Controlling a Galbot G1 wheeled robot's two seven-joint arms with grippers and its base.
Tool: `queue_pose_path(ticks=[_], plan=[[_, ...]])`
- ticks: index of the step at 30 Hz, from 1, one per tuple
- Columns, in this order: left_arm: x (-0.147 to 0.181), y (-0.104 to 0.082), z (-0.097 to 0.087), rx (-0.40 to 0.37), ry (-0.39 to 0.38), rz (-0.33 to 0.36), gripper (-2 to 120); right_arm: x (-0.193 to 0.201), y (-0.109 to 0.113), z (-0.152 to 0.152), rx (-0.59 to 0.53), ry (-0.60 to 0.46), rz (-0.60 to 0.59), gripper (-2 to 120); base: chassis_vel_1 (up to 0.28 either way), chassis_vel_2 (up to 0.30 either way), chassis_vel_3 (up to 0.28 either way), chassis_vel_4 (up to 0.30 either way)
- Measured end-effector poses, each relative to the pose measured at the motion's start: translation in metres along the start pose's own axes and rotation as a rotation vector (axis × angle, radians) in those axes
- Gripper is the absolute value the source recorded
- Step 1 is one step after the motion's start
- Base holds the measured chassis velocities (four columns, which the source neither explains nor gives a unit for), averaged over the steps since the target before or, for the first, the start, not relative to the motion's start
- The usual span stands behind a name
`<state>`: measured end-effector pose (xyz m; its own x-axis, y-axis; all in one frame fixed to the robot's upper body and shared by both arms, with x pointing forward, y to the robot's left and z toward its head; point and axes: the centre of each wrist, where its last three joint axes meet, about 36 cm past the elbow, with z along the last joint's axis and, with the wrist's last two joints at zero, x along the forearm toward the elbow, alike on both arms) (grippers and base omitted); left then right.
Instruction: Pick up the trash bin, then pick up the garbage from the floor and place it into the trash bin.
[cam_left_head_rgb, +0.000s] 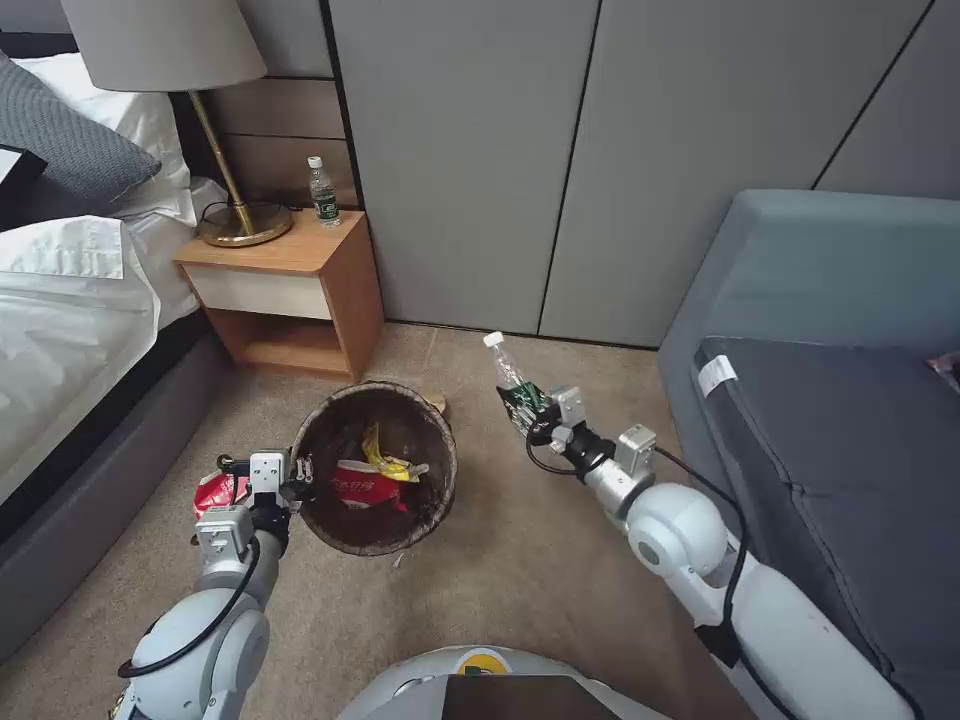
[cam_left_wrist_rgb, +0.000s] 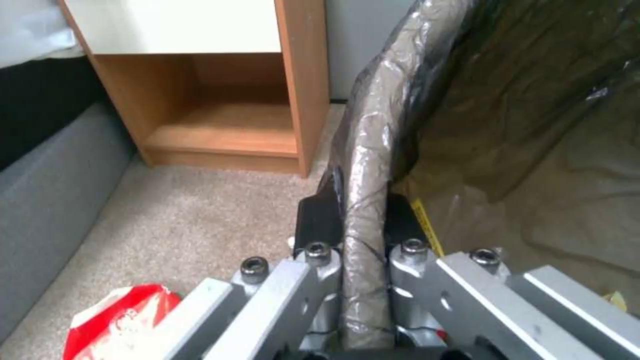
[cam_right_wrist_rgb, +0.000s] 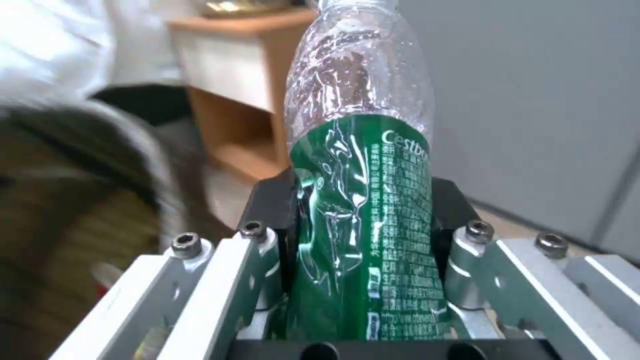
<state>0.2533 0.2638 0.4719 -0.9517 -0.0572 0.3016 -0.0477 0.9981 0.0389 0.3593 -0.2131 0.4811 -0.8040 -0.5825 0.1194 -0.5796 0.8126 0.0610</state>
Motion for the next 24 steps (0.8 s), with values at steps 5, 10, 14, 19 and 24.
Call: queue_pose_path(ticks=[5, 10, 14, 19, 24], plan=[[0.0, -0.001, 0.0, -0.002, 0.001, 0.002, 0, 0.002, 0.013, -0.025, -0.004, -0.026, -0.1, 30, 0.0, 0.0, 0.0, 0.0], [0.001, -0.002, 0.0, -0.005, -0.001, 0.002, 0, -0.002, 0.033, -0.037, -0.012, -0.035, -0.236, 30, 0.0, 0.0, 0.0, 0.0], [0.001, -0.003, -0.001, -0.007, -0.003, 0.002, 0, -0.011, 0.05, -0.036, -0.017, -0.028, -0.313, 30, 0.0, 0.0, 0.0, 0.0], [0.001, -0.002, -0.001, -0.011, -0.006, 0.0, 0, -0.029, 0.073, -0.032, -0.035, -0.019, -0.39, 30, 0.0, 0.0, 0.0, 0.0], [0.0, -0.002, -0.002, -0.013, -0.009, -0.001, 0, -0.037, 0.086, -0.026, -0.034, 0.003, -0.432, 30, 0.0, 0.0, 0.0, 0.0]])
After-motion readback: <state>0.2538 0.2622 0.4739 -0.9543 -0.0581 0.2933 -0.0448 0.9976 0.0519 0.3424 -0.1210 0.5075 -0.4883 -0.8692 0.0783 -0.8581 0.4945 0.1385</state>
